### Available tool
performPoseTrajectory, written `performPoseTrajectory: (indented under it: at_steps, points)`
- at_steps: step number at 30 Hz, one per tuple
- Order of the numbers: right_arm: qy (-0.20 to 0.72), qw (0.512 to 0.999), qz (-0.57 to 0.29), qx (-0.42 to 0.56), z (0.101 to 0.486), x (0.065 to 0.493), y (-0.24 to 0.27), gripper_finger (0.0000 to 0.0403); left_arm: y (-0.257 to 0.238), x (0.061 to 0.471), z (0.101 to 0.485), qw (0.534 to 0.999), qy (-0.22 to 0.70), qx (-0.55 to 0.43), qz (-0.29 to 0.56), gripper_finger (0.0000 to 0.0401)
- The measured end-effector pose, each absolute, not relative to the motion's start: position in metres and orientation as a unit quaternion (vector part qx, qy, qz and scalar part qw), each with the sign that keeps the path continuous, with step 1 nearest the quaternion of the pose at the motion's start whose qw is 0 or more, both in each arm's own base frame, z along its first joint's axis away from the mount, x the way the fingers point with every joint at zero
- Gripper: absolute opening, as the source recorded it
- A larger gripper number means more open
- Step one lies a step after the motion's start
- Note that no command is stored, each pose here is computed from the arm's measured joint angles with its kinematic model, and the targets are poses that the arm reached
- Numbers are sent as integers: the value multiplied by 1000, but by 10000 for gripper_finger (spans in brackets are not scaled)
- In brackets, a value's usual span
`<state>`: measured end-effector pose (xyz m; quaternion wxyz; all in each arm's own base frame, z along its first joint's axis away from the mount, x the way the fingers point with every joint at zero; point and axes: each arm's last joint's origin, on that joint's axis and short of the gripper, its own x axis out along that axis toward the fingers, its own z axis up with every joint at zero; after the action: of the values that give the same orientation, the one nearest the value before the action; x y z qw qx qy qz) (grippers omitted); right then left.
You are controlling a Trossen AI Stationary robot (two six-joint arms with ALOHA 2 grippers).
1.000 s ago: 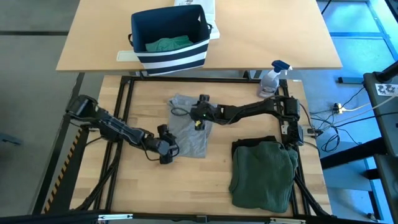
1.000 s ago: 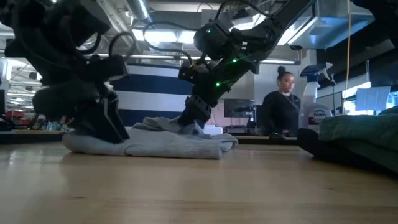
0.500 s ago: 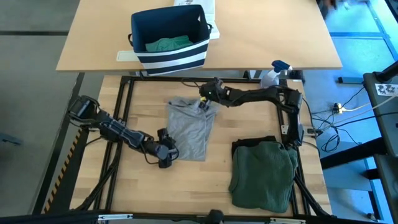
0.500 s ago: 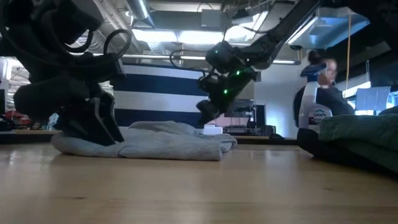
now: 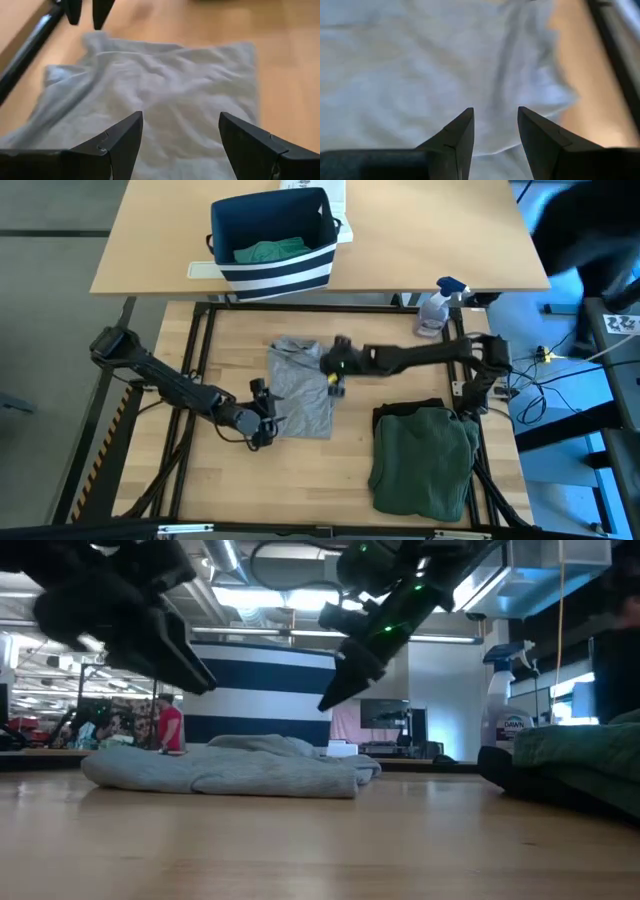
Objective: Fold Laundry from Bin
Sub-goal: Stack the folded gray shirt on top of the folded green polo shirt
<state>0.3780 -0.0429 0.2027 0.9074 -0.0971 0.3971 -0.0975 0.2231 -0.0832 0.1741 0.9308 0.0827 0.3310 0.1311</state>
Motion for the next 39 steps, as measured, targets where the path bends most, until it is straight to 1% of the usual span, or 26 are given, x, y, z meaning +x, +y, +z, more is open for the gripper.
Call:
performPoseTrajectory:
  at_steps: [2,4,9,14,16,18,20,24,29,36,38,39]
  points:
    - [402,906,-84,-98,197,376,-24,150,-93,222,167,925,348,120,92,255]
    - [408,903,-88,-105,191,374,-10,150,-104,217,157,909,372,180,59,255]
    - [405,902,-105,-111,187,371,17,150,-128,208,140,871,376,316,22,255]
    - [389,907,-114,-111,189,371,31,150,-142,217,127,837,394,380,-1,255]
    - [387,908,-117,-113,189,371,33,150,-147,222,122,826,405,392,-11,255]
    - [385,908,-120,-110,189,371,34,150,-145,226,117,806,437,399,-14,255]
    - [385,909,-124,-102,189,371,34,150,-142,229,115,796,471,381,-5,257]
    - [385,909,-124,-100,189,371,34,150,-131,231,111,777,512,364,30,268]
    - [383,910,-125,-98,189,371,34,150,-111,243,112,766,509,381,93,268]
    - [375,914,-115,-106,206,360,52,150,-93,255,114,765,528,357,94,239]
    - [368,916,-115,-112,214,355,59,150,-90,255,113,759,528,365,108,215]
    - [364,917,-116,-116,218,353,62,150,-89,255,112,756,529,370,109,195]
